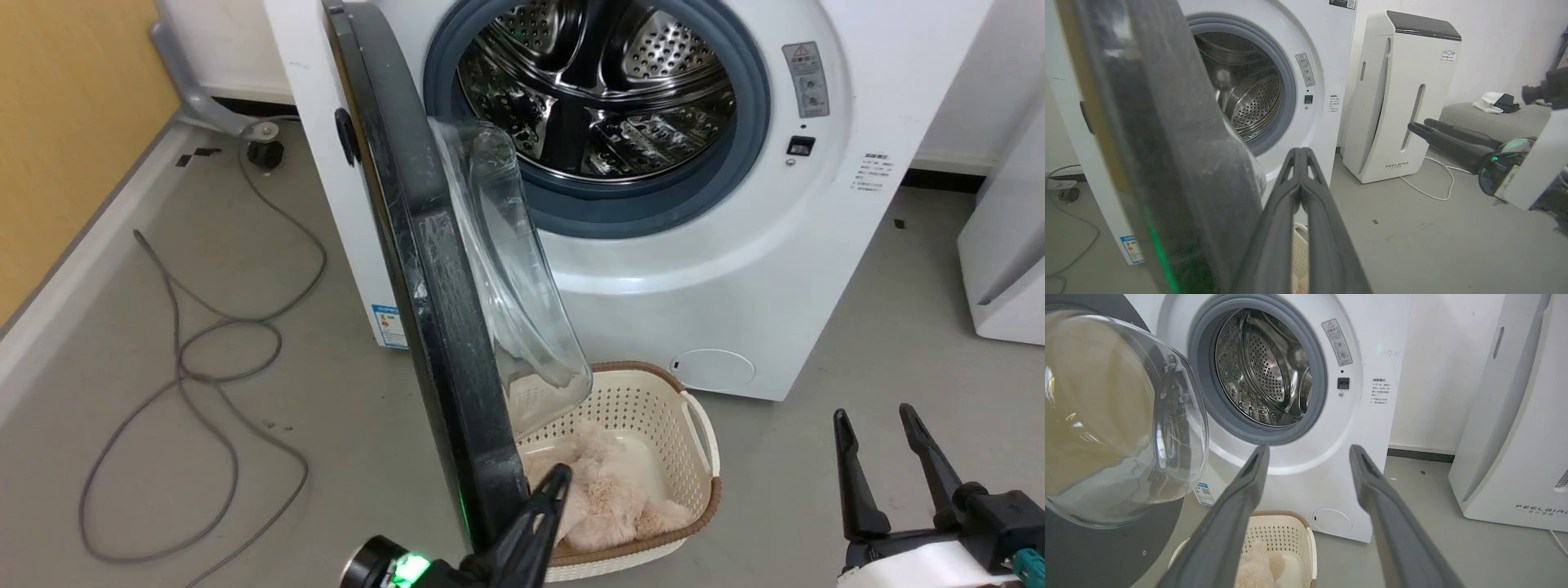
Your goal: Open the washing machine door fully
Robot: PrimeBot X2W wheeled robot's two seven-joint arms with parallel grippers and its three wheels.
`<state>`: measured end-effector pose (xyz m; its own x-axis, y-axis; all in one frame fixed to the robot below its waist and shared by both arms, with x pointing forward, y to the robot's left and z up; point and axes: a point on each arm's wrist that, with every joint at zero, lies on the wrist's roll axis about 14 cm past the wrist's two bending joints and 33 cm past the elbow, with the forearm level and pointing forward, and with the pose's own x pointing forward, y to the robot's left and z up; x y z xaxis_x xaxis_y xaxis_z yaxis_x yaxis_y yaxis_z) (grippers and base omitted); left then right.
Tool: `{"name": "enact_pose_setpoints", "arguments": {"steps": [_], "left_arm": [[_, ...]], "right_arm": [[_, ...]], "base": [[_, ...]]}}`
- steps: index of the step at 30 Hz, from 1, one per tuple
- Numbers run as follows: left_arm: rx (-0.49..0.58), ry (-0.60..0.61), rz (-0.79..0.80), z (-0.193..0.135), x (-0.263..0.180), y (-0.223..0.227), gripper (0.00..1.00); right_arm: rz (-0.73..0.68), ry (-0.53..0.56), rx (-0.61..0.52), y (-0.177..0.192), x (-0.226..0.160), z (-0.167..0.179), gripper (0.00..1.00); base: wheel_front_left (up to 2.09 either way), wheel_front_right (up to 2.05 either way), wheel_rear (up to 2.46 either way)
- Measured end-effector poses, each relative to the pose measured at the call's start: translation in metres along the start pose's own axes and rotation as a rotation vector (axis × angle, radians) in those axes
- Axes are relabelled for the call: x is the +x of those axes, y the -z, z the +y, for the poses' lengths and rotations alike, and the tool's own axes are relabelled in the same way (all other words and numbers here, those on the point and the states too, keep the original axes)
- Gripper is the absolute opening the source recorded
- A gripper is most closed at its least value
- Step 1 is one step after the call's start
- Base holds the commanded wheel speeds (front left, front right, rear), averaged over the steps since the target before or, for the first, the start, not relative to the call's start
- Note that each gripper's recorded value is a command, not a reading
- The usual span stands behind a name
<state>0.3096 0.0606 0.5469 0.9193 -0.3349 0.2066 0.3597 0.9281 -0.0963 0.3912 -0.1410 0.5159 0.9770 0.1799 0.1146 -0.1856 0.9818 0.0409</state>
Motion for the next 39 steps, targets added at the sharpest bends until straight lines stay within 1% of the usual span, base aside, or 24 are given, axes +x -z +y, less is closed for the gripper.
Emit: {"name": "enact_pose_setpoints", "arguments": {"steps": [10,27,33,39], "left_arm": [[0.013,-0.071,0.018,0.019,-0.009,0.004,0.0],[0.049,-0.281,0.012,0.062,-0.048,-0.005,0.0],[0.081,-0.391,0.016,0.091,-0.066,-0.008,0.0],[0.133,-0.559,0.018,0.137,-0.093,-0.016,0.0]], "right_arm": [[0.018,-0.042,0.009,0.007,0.009,0.014,1.0],[0.035,-0.201,0.033,0.016,0.033,0.069,1.0],[0.044,-0.246,0.04,0.021,0.039,0.085,1.0],[0.057,-0.275,0.041,0.026,0.042,0.094,1.0]], "base": [[0.0,0.0,0.0],[0.0,0.0,0.0],[0.0,0.0,0.0],[0.0,0.0,0.0]]}}
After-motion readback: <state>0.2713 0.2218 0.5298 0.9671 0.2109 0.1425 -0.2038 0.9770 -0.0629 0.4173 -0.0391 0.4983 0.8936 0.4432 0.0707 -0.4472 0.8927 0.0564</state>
